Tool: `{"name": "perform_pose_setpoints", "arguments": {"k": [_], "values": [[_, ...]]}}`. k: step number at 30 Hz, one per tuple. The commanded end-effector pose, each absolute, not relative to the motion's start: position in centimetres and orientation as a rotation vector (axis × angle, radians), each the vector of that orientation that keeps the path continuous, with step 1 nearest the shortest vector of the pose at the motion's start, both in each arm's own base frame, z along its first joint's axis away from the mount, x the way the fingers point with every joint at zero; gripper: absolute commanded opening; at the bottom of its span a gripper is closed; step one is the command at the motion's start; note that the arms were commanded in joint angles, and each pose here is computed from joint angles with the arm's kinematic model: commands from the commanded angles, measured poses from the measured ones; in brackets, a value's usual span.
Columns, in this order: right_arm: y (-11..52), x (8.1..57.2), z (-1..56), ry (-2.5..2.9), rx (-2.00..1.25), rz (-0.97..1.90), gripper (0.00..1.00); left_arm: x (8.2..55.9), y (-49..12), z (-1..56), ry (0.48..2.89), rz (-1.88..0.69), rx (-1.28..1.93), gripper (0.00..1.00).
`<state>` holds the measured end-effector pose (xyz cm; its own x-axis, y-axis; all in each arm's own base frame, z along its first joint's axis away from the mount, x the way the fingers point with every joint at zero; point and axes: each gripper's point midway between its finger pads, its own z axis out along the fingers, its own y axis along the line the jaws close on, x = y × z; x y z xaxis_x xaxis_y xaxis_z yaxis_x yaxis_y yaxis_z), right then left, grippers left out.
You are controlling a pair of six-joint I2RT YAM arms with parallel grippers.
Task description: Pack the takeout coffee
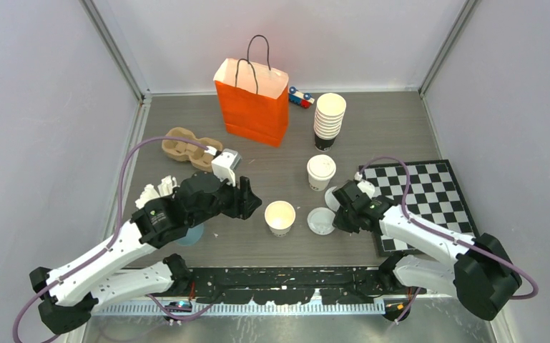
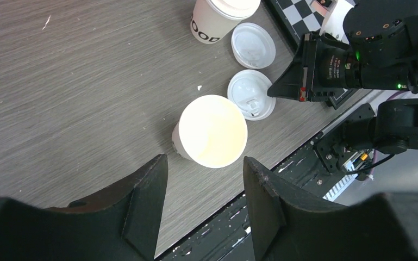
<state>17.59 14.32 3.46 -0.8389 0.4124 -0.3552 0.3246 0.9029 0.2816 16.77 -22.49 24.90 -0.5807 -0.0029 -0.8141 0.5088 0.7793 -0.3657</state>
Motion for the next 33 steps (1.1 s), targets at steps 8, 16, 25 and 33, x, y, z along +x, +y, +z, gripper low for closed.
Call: {"name": "perform_pose_setpoints", "arguments": {"k": [8,16,25,33], "values": [[10.6,22.3,3.1,2.395,0.779,0.068,0.00,17.2,-22.7,24.6,2.100,-0.713,0.378,0.56],[10.1,23.3,5.7,2.423,0.654,0.062,0.00,17.0,-22.6,23.8,2.124,-0.701,0.394,0.58],[13.4,20.4,12.1,2.382,0.499,0.409,0.00,17.9,-26.3,24.7,2.136,-0.757,0.492,0.60],[17.8,19.9,17.6,2.272,0.351,0.523,0.00,20.0,-30.7,24.1,2.174,-0.790,0.510,0.58]]}}
